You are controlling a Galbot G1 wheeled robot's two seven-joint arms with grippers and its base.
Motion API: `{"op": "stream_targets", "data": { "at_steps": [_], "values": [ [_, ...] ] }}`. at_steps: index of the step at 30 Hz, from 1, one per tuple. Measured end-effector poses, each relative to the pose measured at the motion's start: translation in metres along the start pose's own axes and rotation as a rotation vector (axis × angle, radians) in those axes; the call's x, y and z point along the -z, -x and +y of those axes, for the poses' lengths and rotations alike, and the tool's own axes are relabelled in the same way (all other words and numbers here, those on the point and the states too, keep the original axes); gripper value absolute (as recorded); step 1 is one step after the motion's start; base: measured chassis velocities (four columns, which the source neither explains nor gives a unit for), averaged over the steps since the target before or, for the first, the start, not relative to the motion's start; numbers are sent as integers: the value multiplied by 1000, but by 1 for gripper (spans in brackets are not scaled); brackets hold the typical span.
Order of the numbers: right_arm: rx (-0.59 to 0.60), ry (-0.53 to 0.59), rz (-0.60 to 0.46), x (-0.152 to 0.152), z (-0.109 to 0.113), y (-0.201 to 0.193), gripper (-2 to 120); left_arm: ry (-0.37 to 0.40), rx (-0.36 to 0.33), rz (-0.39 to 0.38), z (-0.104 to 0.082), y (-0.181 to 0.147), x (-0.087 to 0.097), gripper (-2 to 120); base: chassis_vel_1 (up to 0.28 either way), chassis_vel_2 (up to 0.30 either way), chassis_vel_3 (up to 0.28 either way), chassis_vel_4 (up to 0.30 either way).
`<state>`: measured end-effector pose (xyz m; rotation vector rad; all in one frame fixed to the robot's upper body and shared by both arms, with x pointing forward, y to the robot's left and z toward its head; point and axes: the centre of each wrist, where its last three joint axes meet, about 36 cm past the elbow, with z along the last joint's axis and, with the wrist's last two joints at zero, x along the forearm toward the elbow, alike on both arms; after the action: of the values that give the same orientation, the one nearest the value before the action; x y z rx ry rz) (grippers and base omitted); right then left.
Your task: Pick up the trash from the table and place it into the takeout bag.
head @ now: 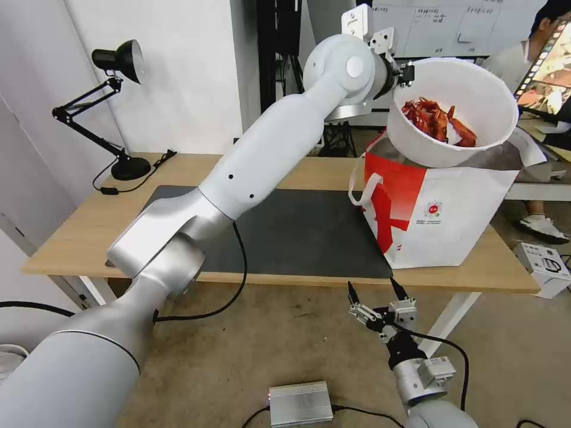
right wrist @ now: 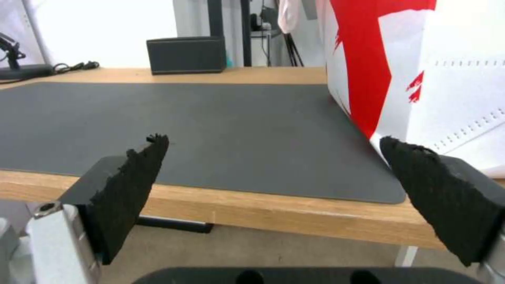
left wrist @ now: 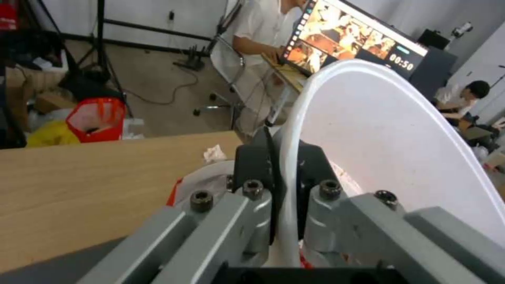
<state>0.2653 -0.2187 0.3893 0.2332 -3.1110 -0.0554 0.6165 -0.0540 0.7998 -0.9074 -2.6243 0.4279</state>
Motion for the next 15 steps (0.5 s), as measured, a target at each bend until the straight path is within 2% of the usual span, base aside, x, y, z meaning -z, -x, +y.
{"op": "stream_targets", "data": {
  "at_steps": [2, 5, 9, 10, 15],
  "values": [
    [0, 0, 0, 0, 0, 0, 100, -2, 6, 1, 1, 3, -2, 1, 0, 0, 0, 0],
    [0, 0, 0, 0, 0, 0, 100, 2, 14, 4, 1, 4, -5, 0, 0, 0, 0, 0],
    [0, 0, 0, 0, 0, 0, 100, 5, 24, 7, 2, 8, -10, 2, 0, 0, 0, 0],
    [0, 0, 0, 0, 0, 0, 100, 7, 27, 12, 3, 9, -13, 0, 0, 0, 0, 0],
    [0, 0, 0, 0, 0, 0, 100, 24, 44, 28, 5, 15, -29, 5, 0, 0, 0, 0]
  ]
}}
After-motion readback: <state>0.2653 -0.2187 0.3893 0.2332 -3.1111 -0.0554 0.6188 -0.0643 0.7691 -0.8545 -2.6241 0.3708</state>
